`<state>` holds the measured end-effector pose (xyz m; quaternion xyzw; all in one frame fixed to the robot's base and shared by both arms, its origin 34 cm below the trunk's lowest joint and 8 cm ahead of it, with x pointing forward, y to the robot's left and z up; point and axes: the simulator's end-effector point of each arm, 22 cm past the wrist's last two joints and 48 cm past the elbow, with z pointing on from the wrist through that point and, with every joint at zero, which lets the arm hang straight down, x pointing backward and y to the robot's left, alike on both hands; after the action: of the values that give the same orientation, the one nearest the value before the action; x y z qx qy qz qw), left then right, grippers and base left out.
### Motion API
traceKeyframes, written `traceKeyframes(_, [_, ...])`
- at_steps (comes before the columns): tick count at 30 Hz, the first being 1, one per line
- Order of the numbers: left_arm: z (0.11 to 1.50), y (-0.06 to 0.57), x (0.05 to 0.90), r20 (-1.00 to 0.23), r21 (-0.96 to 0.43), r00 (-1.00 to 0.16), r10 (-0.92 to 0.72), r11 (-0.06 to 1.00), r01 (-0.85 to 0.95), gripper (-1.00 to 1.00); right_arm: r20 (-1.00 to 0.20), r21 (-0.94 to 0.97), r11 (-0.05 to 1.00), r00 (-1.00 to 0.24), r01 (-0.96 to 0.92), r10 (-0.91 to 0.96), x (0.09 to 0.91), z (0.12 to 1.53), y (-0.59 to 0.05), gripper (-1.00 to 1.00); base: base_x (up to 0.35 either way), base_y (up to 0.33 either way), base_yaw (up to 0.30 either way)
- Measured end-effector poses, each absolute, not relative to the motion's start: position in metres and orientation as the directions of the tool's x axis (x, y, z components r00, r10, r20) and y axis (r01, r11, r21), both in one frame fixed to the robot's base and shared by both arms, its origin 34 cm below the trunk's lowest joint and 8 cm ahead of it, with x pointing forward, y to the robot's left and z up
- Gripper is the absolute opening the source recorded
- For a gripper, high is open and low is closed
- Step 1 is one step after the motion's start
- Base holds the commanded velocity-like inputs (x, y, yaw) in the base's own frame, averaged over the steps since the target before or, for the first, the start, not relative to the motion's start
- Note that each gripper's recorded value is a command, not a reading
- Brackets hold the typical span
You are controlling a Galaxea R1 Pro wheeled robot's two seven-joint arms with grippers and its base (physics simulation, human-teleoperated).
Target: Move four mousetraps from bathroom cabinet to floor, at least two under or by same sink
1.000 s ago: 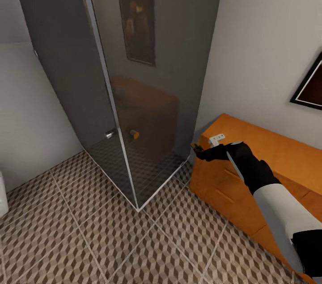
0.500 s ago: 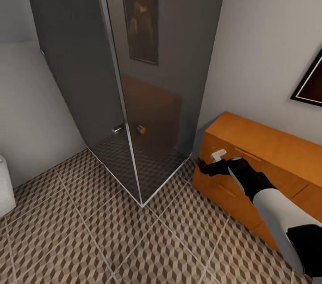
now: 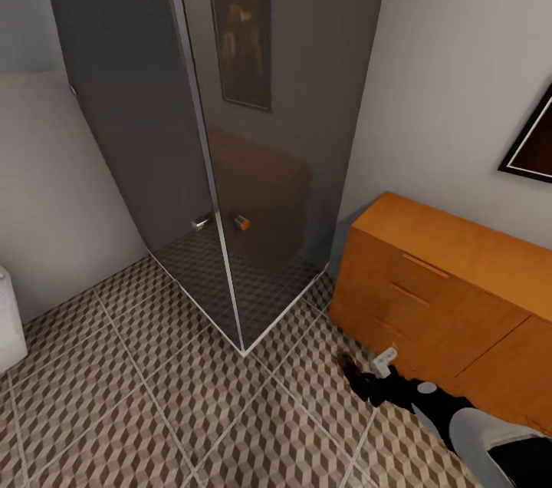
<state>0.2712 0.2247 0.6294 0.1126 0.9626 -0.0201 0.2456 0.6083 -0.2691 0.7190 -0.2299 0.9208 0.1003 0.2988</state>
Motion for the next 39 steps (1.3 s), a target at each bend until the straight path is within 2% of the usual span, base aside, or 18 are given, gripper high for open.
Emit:
traceKeyframes(4, [0.629, 0.225, 0.271, -0.477, 0.016, -0.854, 0.207, 0.974, 0.227, 1.00, -0.610, 0.070, 0.858, -0.702, -0.509, -0.367, 0.563, 0.700, -0.259, -1.00, 0.000, 0.000, 0.000])
traceKeyframes(21, [0.629, 0.225, 0.270, -0.476, 0.016, -0.854, 0.207, 0.974, 0.227, 1.00, -0.611, 0.278, 0.775, -0.727, -0.568, -0.314, 0.281, 0.659, -0.178, -1.00, 0.000, 0.000, 0.000])
traceKeyframes(26, [0.629, 0.225, 0.270, -0.476, 0.016, -0.855, 0.207, 0.974, 0.227, 1.00, -0.622, 0.263, 0.802, -0.730, -0.536, -0.283, 0.268, 0.661, -0.174, -1.00, 0.000, 0.000, 0.000])
traceKeyframes(29, [0.629, 0.226, 0.270, -0.476, 0.018, -0.855, 0.207, 0.974, 0.226, 1.00, -0.628, 0.191, 0.856, -0.730, -0.481, -0.270, 0.279, 0.657, -0.189, -1.00, 0.000, 0.000, 0.000])
traceKeyframes(34, [0.629, 0.226, 0.270, -0.476, 0.019, -0.854, 0.207, 0.974, 0.225, 1.00, -0.650, -0.068, 0.973, -0.730, -0.220, -0.210, 0.314, 0.656, -0.228, -1.00, 0.000, 0.000, 0.000])
traceKeyframes(39, [0.629, 0.229, 0.271, -0.476, 0.027, -0.855, 0.207, 0.975, 0.221, 1.00, -0.668, -0.169, 0.983, -0.725, -0.069, -0.166, 0.322, 0.664, -0.230, -1.00, 0.000, 0.000, 0.000])
